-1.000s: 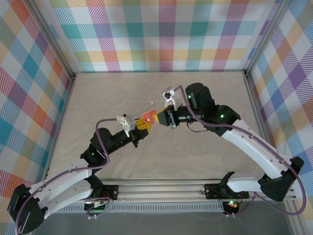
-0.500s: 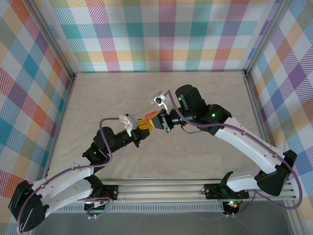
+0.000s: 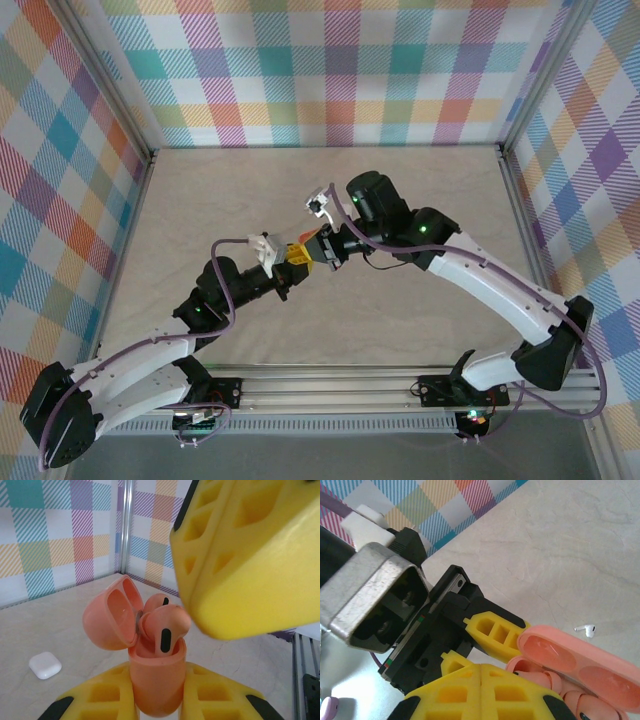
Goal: Insert the wireless bluetooth earbuds into the charging case
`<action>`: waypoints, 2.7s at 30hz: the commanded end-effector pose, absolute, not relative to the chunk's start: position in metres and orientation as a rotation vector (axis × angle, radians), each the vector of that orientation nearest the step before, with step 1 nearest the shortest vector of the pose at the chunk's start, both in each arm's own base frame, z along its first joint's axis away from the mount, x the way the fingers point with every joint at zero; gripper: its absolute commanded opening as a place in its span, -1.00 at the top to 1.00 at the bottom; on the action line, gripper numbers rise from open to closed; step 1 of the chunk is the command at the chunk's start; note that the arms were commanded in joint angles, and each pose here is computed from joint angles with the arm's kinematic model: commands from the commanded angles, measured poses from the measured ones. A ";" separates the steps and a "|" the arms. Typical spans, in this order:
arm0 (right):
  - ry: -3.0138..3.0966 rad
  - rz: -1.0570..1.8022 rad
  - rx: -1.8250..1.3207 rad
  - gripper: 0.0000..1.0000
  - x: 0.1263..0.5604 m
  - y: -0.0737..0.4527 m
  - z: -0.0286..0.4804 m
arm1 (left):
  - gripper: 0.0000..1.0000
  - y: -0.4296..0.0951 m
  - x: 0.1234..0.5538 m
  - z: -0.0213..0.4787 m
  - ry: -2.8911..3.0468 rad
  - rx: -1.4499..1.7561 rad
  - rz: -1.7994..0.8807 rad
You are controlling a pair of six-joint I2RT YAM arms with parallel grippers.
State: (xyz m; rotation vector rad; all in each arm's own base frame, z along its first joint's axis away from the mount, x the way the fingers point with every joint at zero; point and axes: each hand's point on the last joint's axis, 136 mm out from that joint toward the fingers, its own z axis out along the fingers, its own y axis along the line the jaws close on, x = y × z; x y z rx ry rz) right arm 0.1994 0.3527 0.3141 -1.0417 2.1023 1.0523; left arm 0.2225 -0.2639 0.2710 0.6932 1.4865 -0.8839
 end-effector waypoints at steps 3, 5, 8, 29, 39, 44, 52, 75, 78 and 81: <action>2.103 1.036 -1.037 1.00 0.200 0.353 0.321 | 1.00 -0.268 0.219 0.293 1.429 0.697 -0.908; 2.090 1.021 -1.012 0.95 0.202 0.349 0.329 | 1.00 -0.268 0.220 0.292 1.433 0.695 -0.906; 2.048 1.021 -0.972 0.89 0.202 0.343 0.348 | 1.00 -0.267 0.220 0.290 1.439 0.692 -0.902; 2.232 0.907 -0.999 0.74 0.201 0.338 0.309 | 1.00 -0.267 0.220 0.289 1.453 0.681 -0.913; 2.237 0.900 -0.997 0.83 0.209 0.347 0.307 | 1.00 -0.271 0.222 0.287 1.461 0.695 -0.920; 2.270 0.908 -1.005 0.87 0.205 0.347 0.300 | 1.00 -0.272 0.222 0.287 1.460 0.699 -0.917; 2.180 0.970 -0.984 0.85 0.199 0.343 0.336 | 1.00 -0.271 0.211 0.289 1.362 0.754 -0.916; 2.363 1.111 -0.850 0.77 0.252 0.323 0.304 | 1.00 -0.289 0.204 0.293 1.307 0.980 -0.891; 2.366 1.166 -0.877 0.77 0.243 0.324 0.305 | 1.00 -0.289 0.208 0.293 1.326 0.964 -0.892; 2.364 1.223 -0.901 0.77 0.230 0.323 0.306 | 1.00 -0.287 0.215 0.294 1.346 0.923 -0.902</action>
